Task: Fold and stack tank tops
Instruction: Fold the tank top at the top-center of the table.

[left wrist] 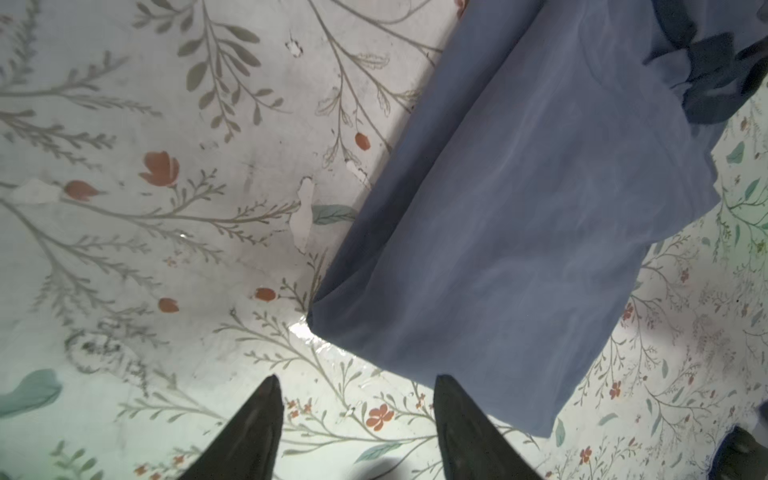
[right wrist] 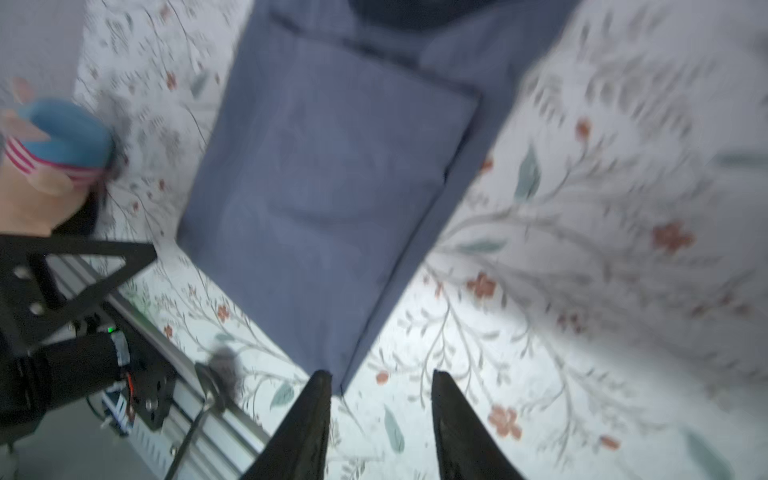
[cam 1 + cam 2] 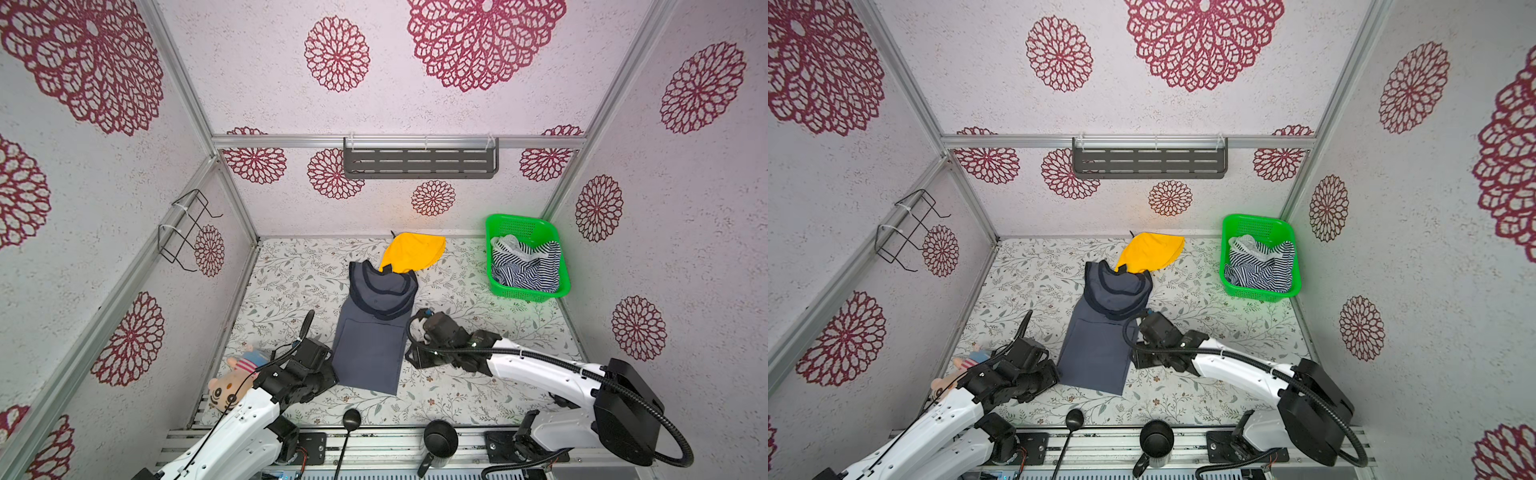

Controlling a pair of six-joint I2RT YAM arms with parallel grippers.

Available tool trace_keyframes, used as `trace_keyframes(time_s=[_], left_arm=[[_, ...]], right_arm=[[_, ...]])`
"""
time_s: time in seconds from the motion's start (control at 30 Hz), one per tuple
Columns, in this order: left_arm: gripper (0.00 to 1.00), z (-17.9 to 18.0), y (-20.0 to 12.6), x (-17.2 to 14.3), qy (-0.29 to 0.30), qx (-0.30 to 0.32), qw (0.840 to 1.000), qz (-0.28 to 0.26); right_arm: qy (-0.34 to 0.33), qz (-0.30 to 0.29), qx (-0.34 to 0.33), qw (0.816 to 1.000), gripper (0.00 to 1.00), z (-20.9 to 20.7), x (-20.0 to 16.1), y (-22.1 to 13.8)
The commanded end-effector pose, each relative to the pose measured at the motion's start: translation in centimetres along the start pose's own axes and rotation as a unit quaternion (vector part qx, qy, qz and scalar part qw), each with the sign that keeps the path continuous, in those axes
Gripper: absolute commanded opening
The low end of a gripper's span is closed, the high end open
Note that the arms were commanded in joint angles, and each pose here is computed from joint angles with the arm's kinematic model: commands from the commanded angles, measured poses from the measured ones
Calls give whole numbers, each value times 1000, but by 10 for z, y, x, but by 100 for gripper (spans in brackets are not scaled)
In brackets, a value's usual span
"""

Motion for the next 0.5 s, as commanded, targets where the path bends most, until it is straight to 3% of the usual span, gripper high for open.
trace_keyframes(time_s=[0.0, 0.2, 0.47], left_arm=[[59, -4, 4, -6, 5, -13, 1000, 17], [60, -6, 15, -8, 0, -28, 999, 16], [53, -6, 27, -10, -9, -33, 999, 17]], right_arm=[[73, 8, 56, 996, 41, 25, -16, -7], [93, 51, 80, 991, 41, 34, -51, 13], [109, 81, 55, 989, 41, 29, -63, 32]])
Point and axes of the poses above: each gripper's point midway between its finger pads, its own y axis out along the fingers, its own z axis along the line the jaws close on, x = y × z, the point moved 3 cm from there along -y, back along the fingers, and after that the axes turned 12 degrees about y, right-handed, at the moved point
